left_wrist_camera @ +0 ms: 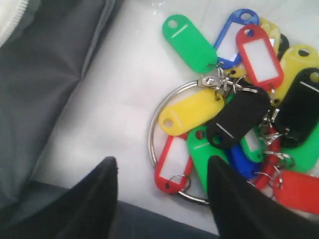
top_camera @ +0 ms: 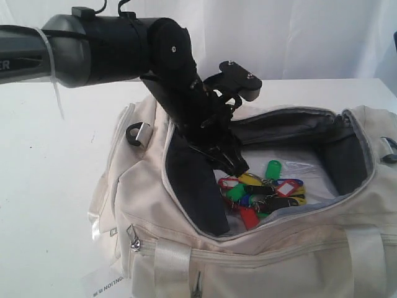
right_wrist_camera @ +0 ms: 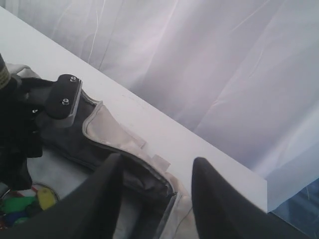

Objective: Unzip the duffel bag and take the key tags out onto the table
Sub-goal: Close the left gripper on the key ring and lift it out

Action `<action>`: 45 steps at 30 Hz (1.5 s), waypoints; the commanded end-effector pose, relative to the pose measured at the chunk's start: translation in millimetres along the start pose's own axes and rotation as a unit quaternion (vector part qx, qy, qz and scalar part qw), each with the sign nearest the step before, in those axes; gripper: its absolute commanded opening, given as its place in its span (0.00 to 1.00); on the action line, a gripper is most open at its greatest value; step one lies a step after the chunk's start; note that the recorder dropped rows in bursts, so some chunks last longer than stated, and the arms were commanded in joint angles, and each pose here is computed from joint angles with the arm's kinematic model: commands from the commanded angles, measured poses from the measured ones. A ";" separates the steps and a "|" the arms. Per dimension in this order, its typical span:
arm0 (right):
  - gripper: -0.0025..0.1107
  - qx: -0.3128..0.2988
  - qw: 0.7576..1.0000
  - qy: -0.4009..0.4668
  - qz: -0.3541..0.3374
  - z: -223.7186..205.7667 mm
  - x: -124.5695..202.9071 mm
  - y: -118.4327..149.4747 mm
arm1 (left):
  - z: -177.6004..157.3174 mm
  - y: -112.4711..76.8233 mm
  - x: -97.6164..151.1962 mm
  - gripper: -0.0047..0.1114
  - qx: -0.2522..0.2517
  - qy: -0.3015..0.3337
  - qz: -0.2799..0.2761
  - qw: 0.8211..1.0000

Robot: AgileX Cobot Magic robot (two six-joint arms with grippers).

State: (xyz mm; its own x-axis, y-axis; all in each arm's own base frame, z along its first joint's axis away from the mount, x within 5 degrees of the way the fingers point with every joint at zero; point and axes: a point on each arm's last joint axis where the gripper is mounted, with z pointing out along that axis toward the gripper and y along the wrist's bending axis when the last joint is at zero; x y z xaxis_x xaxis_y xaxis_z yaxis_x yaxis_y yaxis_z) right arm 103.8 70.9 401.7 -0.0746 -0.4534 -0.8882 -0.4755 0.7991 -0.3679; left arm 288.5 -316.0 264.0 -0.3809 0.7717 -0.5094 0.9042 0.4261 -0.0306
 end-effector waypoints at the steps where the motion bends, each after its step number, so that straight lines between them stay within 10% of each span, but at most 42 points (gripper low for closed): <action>1: 0.39 0.003 1.000 -0.005 0.002 -1.5 0.9 -1.1 | 20.7 -1.4 6.5 0.60 0.029 0.033 -0.024 0.999; 8: 0.39 0.003 1.000 -0.005 0.002 -1.5 0.9 -1.1 | 66.3 -1.5 19.8 0.54 0.070 0.074 -0.059 0.993; 14: 0.39 0.003 1.000 -0.005 0.002 -1.5 0.9 -1.1 | 54.0 -3.6 6.4 0.05 0.086 0.057 -0.057 0.993; 29: 0.39 0.003 1.000 -0.004 0.002 -1.5 1.0 -1.2 | -44.6 -12.7 -29.8 0.04 0.060 -0.027 0.000 0.998; 45: 0.39 0.005 1.000 -0.004 0.000 -1.5 1.0 -1.6 | -161.3 8.3 -10.6 0.04 -0.055 -0.081 0.003 0.995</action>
State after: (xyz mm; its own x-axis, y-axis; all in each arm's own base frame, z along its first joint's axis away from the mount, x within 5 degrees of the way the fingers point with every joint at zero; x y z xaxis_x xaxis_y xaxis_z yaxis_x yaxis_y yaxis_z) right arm 103.9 70.8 401.8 -0.0746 -0.4525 -0.8886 -0.4744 0.7999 -0.3676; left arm 272.2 -265.6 386.0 -0.3136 0.7287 -0.6088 0.8989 0.4345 0.0571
